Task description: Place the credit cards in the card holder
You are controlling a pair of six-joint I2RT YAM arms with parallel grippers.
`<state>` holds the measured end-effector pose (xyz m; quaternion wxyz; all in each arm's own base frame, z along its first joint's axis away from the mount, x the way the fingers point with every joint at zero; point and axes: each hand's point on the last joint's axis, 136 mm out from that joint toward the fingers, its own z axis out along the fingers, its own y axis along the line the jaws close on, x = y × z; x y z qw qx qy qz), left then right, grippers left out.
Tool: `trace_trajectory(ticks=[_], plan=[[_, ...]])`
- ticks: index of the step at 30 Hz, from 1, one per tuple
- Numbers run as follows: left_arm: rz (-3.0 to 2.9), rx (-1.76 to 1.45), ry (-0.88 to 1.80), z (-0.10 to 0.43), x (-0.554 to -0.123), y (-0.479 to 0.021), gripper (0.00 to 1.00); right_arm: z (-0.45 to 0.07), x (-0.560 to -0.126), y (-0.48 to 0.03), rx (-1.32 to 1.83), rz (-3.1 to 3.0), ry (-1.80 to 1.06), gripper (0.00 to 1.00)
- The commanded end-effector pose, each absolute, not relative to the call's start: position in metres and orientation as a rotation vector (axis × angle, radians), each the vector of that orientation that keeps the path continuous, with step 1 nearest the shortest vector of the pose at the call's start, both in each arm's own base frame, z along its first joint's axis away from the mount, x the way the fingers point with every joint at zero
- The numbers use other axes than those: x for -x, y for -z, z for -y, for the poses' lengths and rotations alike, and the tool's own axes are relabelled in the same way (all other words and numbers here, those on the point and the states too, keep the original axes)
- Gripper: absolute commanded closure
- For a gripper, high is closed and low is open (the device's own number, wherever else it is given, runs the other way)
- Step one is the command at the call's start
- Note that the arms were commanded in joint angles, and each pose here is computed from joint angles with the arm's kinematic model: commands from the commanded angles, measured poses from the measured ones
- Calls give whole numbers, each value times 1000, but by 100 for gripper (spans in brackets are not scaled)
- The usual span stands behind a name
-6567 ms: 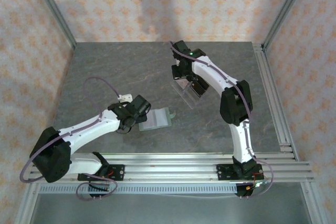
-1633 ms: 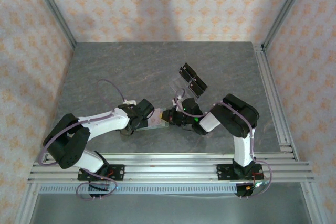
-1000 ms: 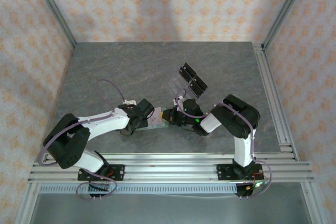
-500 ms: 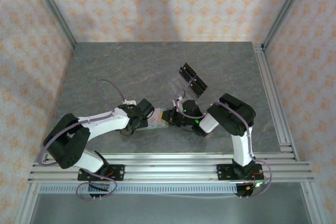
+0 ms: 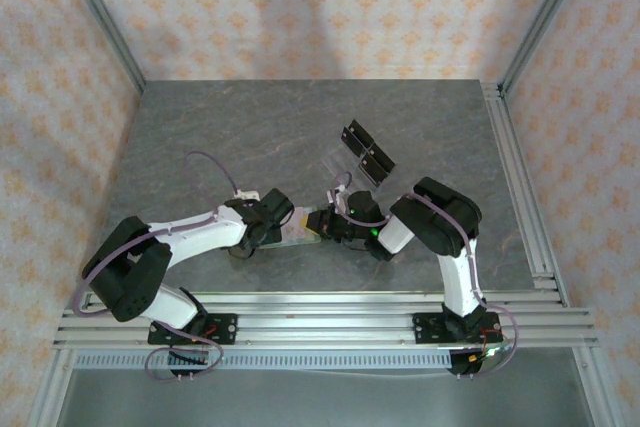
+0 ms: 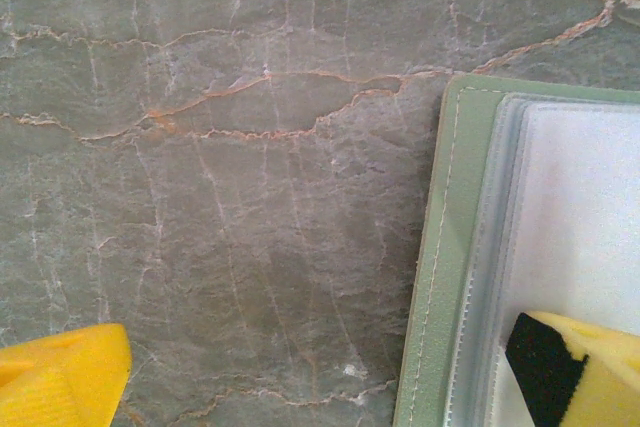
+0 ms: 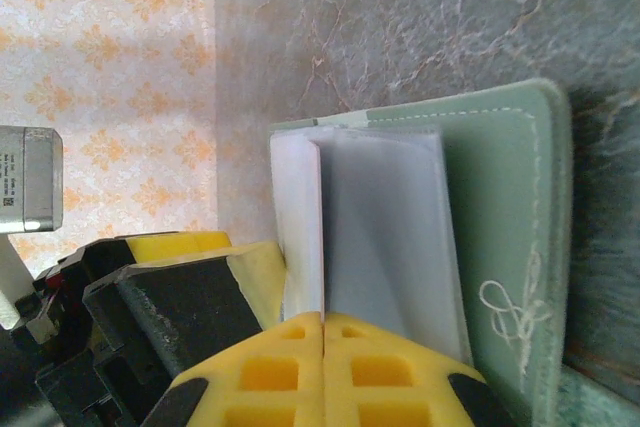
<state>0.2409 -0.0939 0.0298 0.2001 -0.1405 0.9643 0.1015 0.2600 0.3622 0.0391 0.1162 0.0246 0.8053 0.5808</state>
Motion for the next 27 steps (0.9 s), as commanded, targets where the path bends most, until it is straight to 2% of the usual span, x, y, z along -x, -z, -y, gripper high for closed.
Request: trace_trajectory(ticks=[1, 11, 19, 27], plan=[[-2729, 384, -380, 79, -227, -20, 0, -369, -254, -36, -35, -2374, -1724, 100], [-2725, 393, -367, 80, -226, -26, 0, -375, -254, -29, -33, -2411, -1687, 100], [-2576, 562, -476, 47, -224, -69, 0, -372, -253, -18, -46, -2468, -1632, 100], [-2652, 564, -633, 36, -217, -44, 0, -368, -253, -8, -49, -2543, -1549, 100]])
